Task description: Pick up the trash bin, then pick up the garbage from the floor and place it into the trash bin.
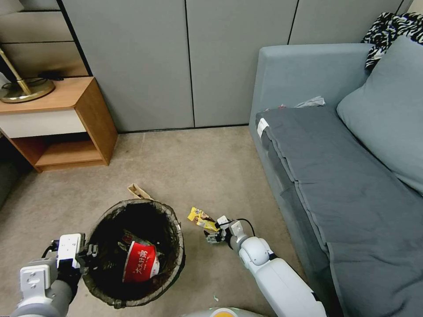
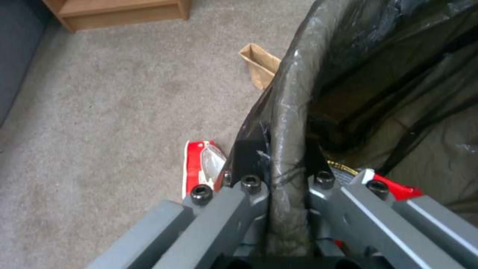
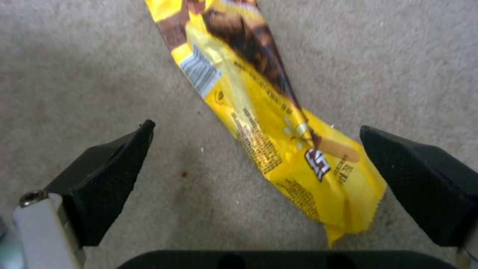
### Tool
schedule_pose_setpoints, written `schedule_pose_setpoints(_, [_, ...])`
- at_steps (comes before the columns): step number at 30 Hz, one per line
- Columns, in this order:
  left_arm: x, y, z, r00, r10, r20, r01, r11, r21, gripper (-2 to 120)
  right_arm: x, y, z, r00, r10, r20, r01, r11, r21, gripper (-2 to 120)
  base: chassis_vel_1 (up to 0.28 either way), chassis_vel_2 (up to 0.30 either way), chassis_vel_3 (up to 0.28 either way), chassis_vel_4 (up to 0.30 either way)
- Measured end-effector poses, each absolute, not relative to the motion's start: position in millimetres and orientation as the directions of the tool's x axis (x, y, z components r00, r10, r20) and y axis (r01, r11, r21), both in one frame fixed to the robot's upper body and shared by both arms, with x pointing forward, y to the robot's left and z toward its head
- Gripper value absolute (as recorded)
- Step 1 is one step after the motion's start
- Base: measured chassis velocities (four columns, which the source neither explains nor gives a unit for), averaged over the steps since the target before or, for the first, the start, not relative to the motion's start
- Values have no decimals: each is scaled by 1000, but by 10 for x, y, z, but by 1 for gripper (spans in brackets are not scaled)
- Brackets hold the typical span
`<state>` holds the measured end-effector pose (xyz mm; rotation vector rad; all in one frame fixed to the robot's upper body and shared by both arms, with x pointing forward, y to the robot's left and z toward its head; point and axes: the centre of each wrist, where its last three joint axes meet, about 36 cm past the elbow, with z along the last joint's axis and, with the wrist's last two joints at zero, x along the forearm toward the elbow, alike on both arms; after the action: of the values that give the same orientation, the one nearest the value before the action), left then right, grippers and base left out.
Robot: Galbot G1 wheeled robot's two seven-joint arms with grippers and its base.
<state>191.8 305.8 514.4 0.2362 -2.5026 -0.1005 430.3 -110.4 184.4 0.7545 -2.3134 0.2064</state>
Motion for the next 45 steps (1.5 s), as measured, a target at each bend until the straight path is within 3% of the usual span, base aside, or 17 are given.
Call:
schedule_pose_setpoints(7, [1918,3059,5144,-794,-193,576,-145,981,128,1,4356,-1052,1697,-601,-447,663,-565,824,44,100,0,0,0,0])
schedule_pose_setpoints(12, [1919,3057,5144,-794,-193,576,-144,981,129,1,4368,-1014,1664,-604,-445,662,-562,826,43,92,0,0,0,0])
schedule_pose_setpoints(17, [1922,3054,5144,-795,-192,575,-144,981,128,1,4367,-1021,1661,-605,-444,661,-561,827,43,71,0,0,0,0])
schedule_pose_setpoints(19, [1922,3054,5144,-795,-192,575,-144,981,128,1,4366,-1022,1660,-604,-444,662,-560,827,43,71,0,0,0,0])
schedule_pose_setpoints(20, [1925,3052,5144,-796,-191,574,-144,981,128,1,4363,-1039,1662,-606,-442,661,-559,828,42,59,0,0,0,0])
schedule_pose_setpoints(25, [1928,3048,5143,-796,-191,574,-143,981,128,1,4364,-1053,1658,-607,-440,662,-556,830,42,44,0,0,0,0])
schedule_pose_setpoints(27, [1928,3045,5142,-796,-191,574,-142,981,129,1,4364,-1052,1641,-607,-439,663,-553,832,45,33,0,0,0,0])
schedule_pose_setpoints(34, [1933,3040,5142,-798,-190,572,-140,982,130,1,4358,-1052,1627,-609,-439,660,-550,834,47,14,0,0,0,0])
schedule_pose_setpoints(36, [1939,3023,5135,-799,-187,572,-135,982,132,1,4357,-1059,1628,-612,-438,659,-548,835,47,2,0,0,0,0])
schedule_pose_setpoints(45, [1951,3006,5132,-803,-181,568,-130,983,129,1,4402,-1172,1945,-702,-425,571,-526,850,-14,0,0,0,0,0])
